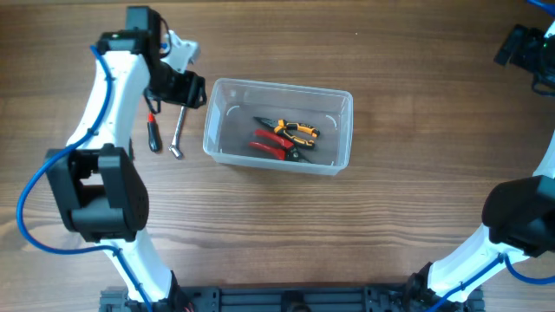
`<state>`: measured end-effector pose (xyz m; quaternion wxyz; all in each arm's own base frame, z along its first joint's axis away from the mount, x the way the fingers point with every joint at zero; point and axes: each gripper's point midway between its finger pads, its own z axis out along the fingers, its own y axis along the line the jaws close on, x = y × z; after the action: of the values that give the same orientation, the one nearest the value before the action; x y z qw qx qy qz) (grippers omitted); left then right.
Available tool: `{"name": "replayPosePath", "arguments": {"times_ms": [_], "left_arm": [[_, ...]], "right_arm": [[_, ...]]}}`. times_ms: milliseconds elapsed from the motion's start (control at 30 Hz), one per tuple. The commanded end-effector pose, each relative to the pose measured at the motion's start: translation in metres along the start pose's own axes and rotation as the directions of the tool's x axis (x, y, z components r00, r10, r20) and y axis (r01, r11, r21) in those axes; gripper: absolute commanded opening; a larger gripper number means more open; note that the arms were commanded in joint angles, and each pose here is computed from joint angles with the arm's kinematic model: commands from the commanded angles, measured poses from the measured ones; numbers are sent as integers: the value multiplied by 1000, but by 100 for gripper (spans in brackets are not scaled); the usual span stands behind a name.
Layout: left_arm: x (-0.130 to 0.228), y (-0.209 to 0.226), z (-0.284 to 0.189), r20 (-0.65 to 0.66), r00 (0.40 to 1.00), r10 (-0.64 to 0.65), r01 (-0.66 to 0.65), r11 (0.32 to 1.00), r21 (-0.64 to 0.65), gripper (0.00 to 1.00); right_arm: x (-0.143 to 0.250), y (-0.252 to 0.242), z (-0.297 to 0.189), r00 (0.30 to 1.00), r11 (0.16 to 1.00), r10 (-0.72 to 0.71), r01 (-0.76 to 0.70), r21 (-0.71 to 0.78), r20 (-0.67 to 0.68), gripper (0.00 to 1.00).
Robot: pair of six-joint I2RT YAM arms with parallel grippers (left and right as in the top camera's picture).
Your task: Pack container
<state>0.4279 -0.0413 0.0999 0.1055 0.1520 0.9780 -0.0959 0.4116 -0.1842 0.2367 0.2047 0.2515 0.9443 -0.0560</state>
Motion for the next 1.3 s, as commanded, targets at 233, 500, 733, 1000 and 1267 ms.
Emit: {"name": "replayPosePath", "arguments": {"times_ms": [233,500,733,1000,1267], "left_arm": [[26,26,40,-99,987,-127,123,991,-45,49],[37,41,50,-134,979,-155,150,988,-46,36],[38,53,64,-144,977,-155,143,986,-90,39],[47,55,86,-192,968,-163,150,985,-83,36],[61,54,103,-253,952,-173,161,984,-71,13]], "right_arm": [[-2,3,-4,1000,1000,0,0,-12,13,100],[-2,3,-4,1000,1000,0,0,-12,13,100],[-2,3,-4,1000,1000,0,0,-12,13,100],[-2,3,-4,1000,1000,0,0,-12,13,100],[-2,3,-4,1000,1000,0,0,-12,13,100]]}}
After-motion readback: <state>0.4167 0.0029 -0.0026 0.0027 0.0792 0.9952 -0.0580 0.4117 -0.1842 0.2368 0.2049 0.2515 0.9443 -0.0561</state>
